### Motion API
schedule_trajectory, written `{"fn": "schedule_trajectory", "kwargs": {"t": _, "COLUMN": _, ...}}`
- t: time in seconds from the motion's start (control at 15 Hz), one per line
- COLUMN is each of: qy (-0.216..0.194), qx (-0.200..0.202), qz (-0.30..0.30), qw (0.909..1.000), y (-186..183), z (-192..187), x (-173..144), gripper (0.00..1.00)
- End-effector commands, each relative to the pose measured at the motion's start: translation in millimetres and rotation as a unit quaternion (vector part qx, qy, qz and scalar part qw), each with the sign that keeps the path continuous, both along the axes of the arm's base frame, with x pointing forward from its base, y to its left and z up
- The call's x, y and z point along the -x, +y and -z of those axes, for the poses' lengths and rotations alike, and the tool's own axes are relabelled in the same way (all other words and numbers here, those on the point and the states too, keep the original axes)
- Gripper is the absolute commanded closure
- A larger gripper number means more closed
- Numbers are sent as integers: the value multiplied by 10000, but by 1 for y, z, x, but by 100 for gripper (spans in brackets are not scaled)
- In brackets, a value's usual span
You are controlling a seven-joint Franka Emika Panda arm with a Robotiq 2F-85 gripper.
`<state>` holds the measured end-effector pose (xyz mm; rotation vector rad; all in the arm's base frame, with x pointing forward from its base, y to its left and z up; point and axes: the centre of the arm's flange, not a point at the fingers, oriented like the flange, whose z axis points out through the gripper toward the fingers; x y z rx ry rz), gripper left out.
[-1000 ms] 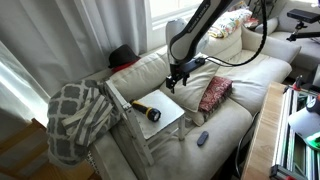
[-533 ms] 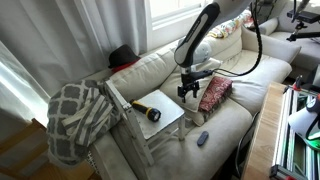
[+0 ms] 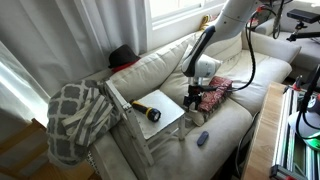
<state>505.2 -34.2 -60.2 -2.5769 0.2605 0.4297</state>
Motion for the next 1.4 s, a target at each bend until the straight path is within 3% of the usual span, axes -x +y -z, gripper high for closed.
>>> {"fn": "schedule_trajectory", "kwargs": {"t": 0.0, "qy": -375, "qx": 221, "qz": 736, "qw": 9963, "y": 7, "z": 45, "x": -2, "gripper": 0}}
{"fn": "schedule_trajectory", "kwargs": {"t": 0.13, "qy": -614, "qx": 537, "qz": 1053, "qw": 9911, "y": 8, "z": 53, "x": -2, "gripper": 0}}
{"fn": "schedule_trajectory", "kwargs": {"t": 0.2, "qy": -475, "qx": 449, "qz": 669, "qw": 9956, "y": 4, "z": 37, "x": 0, "gripper": 0}}
{"fn": "schedule_trajectory", "kwargs": {"t": 0.53, "qy": -586, "qx": 560, "qz": 887, "qw": 9928, "y": 8, "z": 46, "x": -3, "gripper": 0}}
{"fn": "schedule_trajectory", "kwargs": {"t": 0.67, "qy": -598, "qx": 939, "qz": 565, "qw": 9922, "y": 17, "z": 62, "x": -13, "gripper": 0}}
{"fn": "schedule_trajectory", "kwargs": {"t": 0.93, "qy": -771, "qx": 1084, "qz": 89, "qw": 9911, "y": 34, "z": 86, "x": -18, "gripper": 0}}
{"fn": "schedule_trajectory", "kwargs": {"t": 1.33, "qy": -1230, "qx": 1321, "qz": -307, "qw": 9831, "y": 34, "z": 122, "x": -1, "gripper": 0}}
